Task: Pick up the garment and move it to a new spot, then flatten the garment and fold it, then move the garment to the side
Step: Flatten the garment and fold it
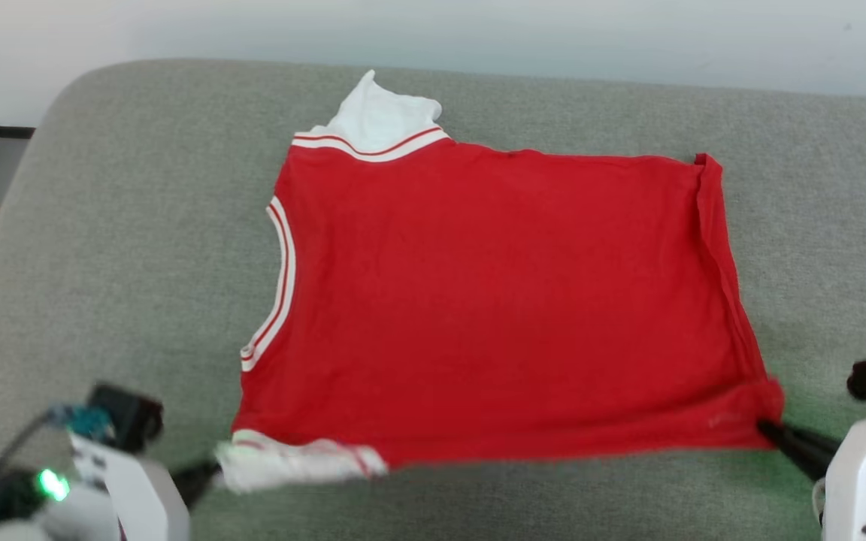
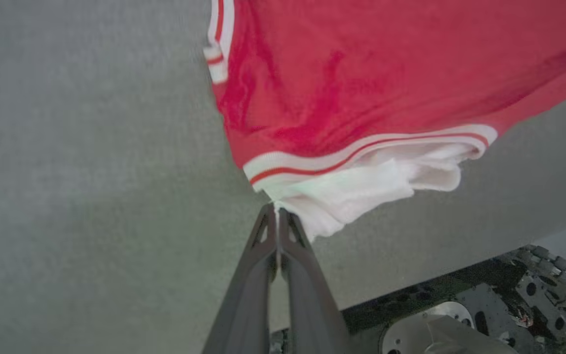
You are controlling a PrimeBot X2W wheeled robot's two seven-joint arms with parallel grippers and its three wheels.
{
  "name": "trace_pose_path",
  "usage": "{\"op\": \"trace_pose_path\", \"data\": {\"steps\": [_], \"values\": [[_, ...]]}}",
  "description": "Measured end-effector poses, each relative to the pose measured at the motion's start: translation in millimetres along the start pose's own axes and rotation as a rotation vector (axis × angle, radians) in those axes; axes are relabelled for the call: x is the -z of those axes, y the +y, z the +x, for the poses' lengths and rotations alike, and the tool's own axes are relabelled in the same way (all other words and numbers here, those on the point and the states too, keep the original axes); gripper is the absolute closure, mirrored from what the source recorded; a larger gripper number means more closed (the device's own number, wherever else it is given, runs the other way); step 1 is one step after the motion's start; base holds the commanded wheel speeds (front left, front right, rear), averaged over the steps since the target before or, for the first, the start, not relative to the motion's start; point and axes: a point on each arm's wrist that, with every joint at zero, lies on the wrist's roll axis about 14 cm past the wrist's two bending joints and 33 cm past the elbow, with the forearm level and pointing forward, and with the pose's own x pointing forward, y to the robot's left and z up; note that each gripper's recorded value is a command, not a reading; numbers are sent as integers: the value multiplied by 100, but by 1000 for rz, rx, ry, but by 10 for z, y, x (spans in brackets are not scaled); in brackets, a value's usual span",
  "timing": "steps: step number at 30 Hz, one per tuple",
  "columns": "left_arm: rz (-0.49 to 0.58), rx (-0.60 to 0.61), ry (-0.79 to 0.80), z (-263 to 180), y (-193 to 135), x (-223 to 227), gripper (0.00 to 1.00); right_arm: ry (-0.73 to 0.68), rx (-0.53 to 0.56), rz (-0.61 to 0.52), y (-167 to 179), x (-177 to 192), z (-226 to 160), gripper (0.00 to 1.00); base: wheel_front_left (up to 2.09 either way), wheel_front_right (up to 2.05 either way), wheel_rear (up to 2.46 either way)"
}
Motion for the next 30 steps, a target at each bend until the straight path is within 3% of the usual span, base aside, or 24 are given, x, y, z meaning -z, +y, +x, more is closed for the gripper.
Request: {"op": "trace_pose_path", "data": {"steps": [7, 16, 30], "values": [[214, -45, -186, 34, 192, -895, 100, -132, 42, -54, -40, -558, 11, 100, 0, 0, 0], [322, -45, -269, 493, 322, -1660, 100, -169, 86, -84, -194, -988, 311, 100, 0, 0, 0], [278, -45, -51, 1376, 512, -1446, 100, -48, 106, -62, -363, -828, 856, 100, 0, 0, 0]]}}
